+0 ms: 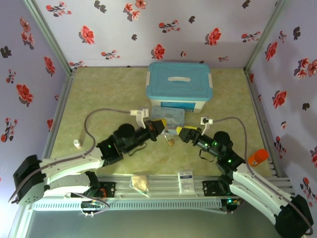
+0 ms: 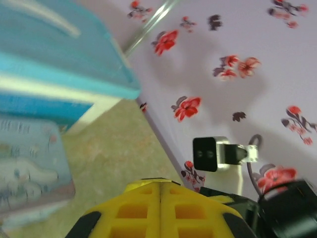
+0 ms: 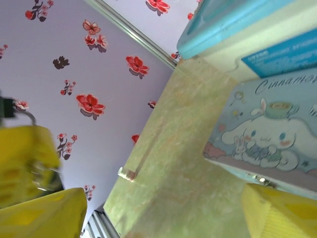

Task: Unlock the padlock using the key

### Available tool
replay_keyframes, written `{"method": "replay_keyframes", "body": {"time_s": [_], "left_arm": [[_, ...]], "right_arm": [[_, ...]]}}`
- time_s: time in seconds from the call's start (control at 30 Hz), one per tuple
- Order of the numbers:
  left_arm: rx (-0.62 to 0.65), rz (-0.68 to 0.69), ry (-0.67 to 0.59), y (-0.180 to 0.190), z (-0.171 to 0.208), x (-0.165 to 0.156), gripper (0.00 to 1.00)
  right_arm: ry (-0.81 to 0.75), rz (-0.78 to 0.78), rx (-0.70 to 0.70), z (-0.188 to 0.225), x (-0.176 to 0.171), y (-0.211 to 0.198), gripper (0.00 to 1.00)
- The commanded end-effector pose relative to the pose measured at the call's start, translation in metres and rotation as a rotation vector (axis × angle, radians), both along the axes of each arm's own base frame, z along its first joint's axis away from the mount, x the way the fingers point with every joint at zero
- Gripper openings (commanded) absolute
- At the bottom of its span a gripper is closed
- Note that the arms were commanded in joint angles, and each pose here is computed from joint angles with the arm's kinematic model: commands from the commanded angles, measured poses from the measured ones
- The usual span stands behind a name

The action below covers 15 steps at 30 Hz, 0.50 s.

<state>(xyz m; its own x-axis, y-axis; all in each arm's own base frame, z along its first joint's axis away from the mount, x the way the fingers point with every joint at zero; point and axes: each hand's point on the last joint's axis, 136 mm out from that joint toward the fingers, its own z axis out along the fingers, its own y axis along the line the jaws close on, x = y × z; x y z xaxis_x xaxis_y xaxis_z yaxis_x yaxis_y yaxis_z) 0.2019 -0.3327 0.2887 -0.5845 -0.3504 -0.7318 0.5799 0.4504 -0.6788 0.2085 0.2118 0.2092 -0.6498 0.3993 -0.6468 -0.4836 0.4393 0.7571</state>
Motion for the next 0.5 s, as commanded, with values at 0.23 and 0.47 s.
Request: {"method": "replay_keyframes", "body": {"time_s": [0.23, 0.47], "left_arm": [[0.381, -0.479, -0.274, 0.002, -0.021, -0.047, 0.00], [0.309, -0.583, -0.321, -0.010, -0.008, -0.061, 0.00]], "right_arm": [[-0.301, 0.302, -0.031, 0.033, -0.029, 0.033, 0.77], [-0.509, 0.395, -0.125, 0.028, -0.050, 0.055, 0.68]]}}
